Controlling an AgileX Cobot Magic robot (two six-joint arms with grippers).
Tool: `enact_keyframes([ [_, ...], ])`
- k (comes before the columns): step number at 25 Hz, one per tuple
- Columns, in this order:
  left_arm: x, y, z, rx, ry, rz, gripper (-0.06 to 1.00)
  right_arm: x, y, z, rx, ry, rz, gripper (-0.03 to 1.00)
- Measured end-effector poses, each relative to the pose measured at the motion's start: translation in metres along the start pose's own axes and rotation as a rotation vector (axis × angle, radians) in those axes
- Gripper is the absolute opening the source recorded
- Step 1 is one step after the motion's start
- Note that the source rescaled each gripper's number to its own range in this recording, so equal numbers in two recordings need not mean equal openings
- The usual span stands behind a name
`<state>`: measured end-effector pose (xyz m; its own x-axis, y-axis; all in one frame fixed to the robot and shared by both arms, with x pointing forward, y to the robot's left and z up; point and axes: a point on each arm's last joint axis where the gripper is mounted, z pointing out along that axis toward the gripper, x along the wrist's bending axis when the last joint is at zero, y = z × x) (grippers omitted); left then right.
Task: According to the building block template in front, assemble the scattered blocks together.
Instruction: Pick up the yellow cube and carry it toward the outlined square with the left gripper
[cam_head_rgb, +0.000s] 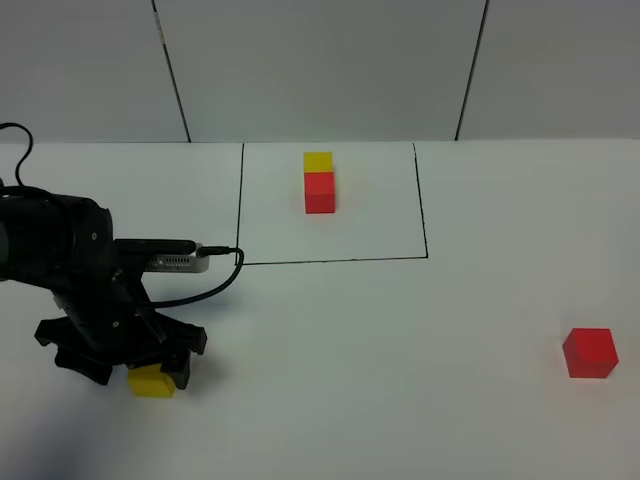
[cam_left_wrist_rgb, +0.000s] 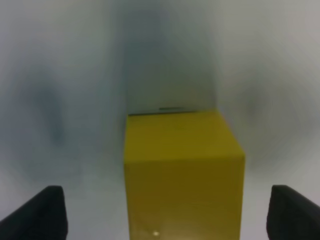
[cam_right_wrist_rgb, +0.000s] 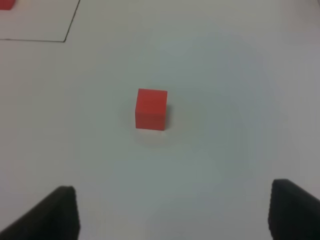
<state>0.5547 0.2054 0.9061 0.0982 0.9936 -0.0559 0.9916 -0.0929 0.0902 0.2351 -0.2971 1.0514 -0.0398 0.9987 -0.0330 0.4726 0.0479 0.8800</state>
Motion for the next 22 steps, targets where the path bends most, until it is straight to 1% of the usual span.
enact_keyframes([
  [4, 0.0, -0.002, 0.009, 0.016, -0.003, -0.009, 0.9, 0.0, 0.0, 0.0, 0.0, 0.0, 0.0, 0.6],
  [8, 0.001, -0.004, 0.011, 0.016, -0.002, -0.009, 0.84, 0.0, 0.0, 0.0, 0.0, 0.0, 0.0, 0.6],
  [12, 0.001, -0.003, 0.013, 0.01, -0.003, -0.01, 0.75, 0.0, 0.0, 0.0, 0.0, 0.0, 0.0, 0.6],
  [15, 0.0, -0.001, 0.013, -0.003, -0.005, -0.01, 0.66, 0.0, 0.0, 0.0, 0.0, 0.0, 0.0, 0.6],
  [18, 0.0, 0.0, 0.013, -0.02, -0.007, -0.01, 0.53, 0.0, 0.0, 0.0, 0.0, 0.0, 0.0, 0.6],
  [22, 0.0, 0.001, 0.013, -0.025, -0.008, -0.01, 0.28, 0.0, 0.0, 0.0, 0.0, 0.0, 0.0, 0.6],
])
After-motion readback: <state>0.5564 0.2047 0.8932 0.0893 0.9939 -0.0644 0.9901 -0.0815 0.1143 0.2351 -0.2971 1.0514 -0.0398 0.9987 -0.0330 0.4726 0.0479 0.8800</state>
